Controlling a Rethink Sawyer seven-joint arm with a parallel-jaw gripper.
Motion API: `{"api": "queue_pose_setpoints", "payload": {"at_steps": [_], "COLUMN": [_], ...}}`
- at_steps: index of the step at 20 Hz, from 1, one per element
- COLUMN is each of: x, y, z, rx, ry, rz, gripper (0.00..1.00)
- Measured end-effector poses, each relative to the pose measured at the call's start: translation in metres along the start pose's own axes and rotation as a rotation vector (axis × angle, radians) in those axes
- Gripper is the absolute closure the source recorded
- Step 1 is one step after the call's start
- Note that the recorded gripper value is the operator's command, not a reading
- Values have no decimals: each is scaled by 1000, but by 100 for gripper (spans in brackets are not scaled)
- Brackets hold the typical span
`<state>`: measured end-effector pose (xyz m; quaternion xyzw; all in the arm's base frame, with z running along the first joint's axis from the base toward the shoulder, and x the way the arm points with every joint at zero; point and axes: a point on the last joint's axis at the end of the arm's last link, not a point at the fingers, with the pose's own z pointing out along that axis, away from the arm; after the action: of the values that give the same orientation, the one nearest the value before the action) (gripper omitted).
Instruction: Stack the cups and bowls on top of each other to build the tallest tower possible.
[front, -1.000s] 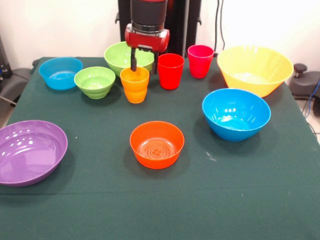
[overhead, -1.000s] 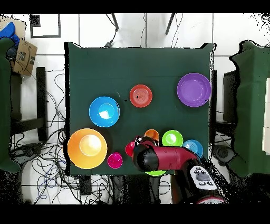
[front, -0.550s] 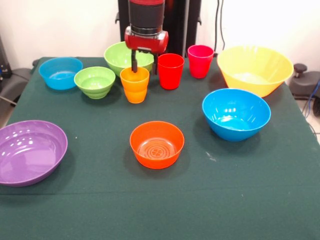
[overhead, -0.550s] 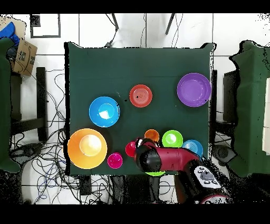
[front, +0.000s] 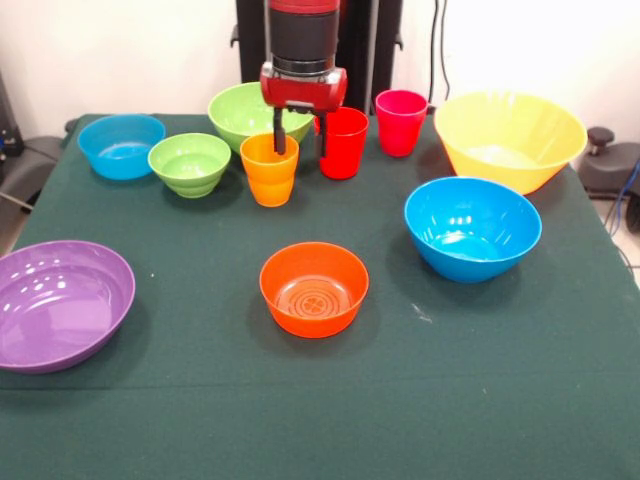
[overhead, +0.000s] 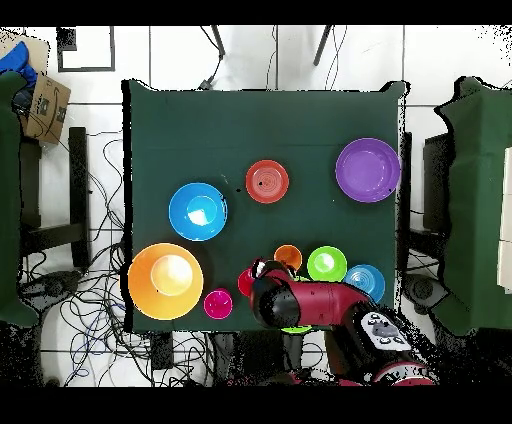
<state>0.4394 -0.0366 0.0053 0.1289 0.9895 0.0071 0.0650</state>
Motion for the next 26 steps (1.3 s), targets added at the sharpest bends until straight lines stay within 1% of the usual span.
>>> {"api": "queue_pose_setpoints", "payload": {"at_steps": [7, 11, 12, 19, 21, 26], "x": [-4, -4, -4, -4, -4, -9], "y": [2, 2, 2, 1, 1, 4], "z": [1, 1, 1, 0, -1, -10], "rx": [-13, -13, -13, -10, -4, 13], "ry": [-40, -40, -40, -42, -45, -66], "rz": [0, 0, 0, 0, -6, -24], "gripper": [0, 0, 100, 100, 100, 100]}}
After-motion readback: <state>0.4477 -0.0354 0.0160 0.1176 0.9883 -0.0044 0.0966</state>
